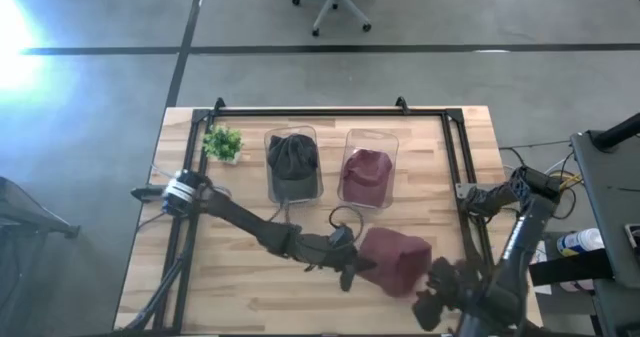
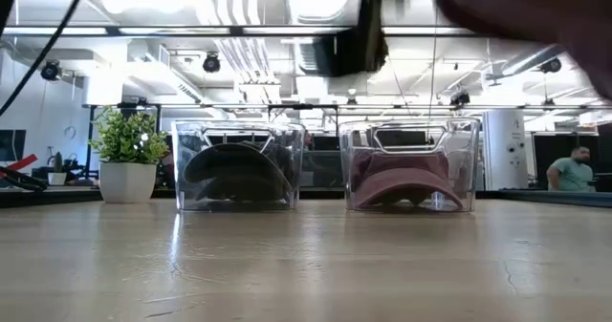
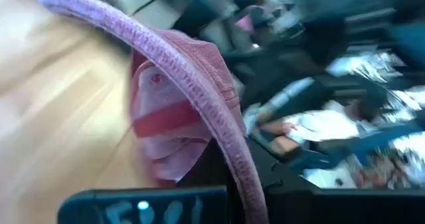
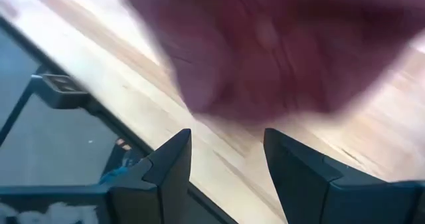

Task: Pick & Place hat
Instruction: Put the red cap into the right transparent bin

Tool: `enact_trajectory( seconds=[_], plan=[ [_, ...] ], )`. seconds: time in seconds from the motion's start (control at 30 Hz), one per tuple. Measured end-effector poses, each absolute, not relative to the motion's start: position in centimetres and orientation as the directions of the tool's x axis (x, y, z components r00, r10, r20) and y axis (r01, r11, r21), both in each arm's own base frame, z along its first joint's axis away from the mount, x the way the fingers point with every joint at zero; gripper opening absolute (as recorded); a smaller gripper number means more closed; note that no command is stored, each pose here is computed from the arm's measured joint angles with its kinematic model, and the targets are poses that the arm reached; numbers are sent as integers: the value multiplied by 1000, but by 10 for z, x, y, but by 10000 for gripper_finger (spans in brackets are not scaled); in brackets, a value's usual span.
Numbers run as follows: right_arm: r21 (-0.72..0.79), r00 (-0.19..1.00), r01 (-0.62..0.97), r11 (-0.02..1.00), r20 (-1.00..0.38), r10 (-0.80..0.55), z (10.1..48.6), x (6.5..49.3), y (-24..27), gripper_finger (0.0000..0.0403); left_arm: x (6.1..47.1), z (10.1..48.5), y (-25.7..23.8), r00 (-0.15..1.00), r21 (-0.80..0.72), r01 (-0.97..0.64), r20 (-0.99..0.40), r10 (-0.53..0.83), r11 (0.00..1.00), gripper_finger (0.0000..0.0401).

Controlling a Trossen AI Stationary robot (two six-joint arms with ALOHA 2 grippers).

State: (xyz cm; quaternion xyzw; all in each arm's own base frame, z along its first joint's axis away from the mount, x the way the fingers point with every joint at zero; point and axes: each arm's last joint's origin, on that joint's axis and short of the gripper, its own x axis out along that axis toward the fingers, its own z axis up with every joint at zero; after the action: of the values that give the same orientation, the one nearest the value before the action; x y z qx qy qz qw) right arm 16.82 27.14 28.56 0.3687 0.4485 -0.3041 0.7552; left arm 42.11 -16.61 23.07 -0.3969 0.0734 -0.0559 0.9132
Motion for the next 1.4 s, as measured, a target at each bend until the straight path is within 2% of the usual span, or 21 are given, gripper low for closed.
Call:
enact_trajectory(
  seconds=[0.1, 0.2, 0.3, 0.43, 0.53, 0.7, 0.77, 0.83, 0.93, 1.0, 1.1, 1.23, 1.3, 1.4],
  plan=[
    [267, 398, 803, 532, -906, -146, 280, 154, 275, 185, 400, 279, -170, 984, -627, 135, -7, -178, 768, 6],
    [218, 360, 793, 568, -921, -150, 275, 147, 276, 185, 370, 331, -175, 987, -422, 133, -24, -158, 897, 6],
    [130, 288, 787, 603, -942, -173, 269, 142, 272, 185, 342, 370, -176, 971, -122, 76, -218, -101, 990, 6],
    [53, 254, 772, 633, -939, -231, 267, 140, 266, 185, 314, 380, -179, 848, 194, 117, -530, 4, 974, 6],
    [9, 233, 773, 634, -934, -271, 268, 142, 260, 185, 300, 371, -184, 738, 344, 207, -669, 84, 916, 6],
    [-34, 219, 731, 681, -934, -281, 269, 162, 247, 185, 292, 337, -219, 637, 475, 427, -762, 117, 769, 10],
    [-32, 226, 696, 718, -939, -260, 269, 176, 242, 185, 291, 317, -240, 615, 542, 540, -776, 137, 644, 8],
    [14, 266, 639, 769, -942, -204, 271, 194, 236, 182, 289, 295, -258, 593, 599, 644, -784, 185, 476, 7],
    [107, 383, 575, 811, -911, -152, 281, 223, 221, 168, 285, 264, -276, 563, 627, 744, -775, 287, 232, 7],
    [188, 467, 526, 830, -879, -97, 288, 242, 210, 149, 284, 250, -284, 562, 624, 769, -762, 323, 134, 7],
    [336, 582, 405, 850, -812, 43, 293, 275, 199, 109, 283, 248, -290, 611, 667, 743, -709, 351, 54, 7],
    [465, 690, 282, 839, -706, 160, 287, 310, 187, 46, 285, 258, -291, 697, 756, 654, -609, 380, 13, 7],
    [463, 694, 287, 839, -704, 150, 279, 319, 182, 20, 285, 266, -290, 712, 774, 634, -589, 383, 11, 7],
    [465, 682, 324, 824, -719, 138, 267, 330, 177, 13, 281, 273, -291, 725, 783, 621, -580, 371, 10, 7]
  ],
)
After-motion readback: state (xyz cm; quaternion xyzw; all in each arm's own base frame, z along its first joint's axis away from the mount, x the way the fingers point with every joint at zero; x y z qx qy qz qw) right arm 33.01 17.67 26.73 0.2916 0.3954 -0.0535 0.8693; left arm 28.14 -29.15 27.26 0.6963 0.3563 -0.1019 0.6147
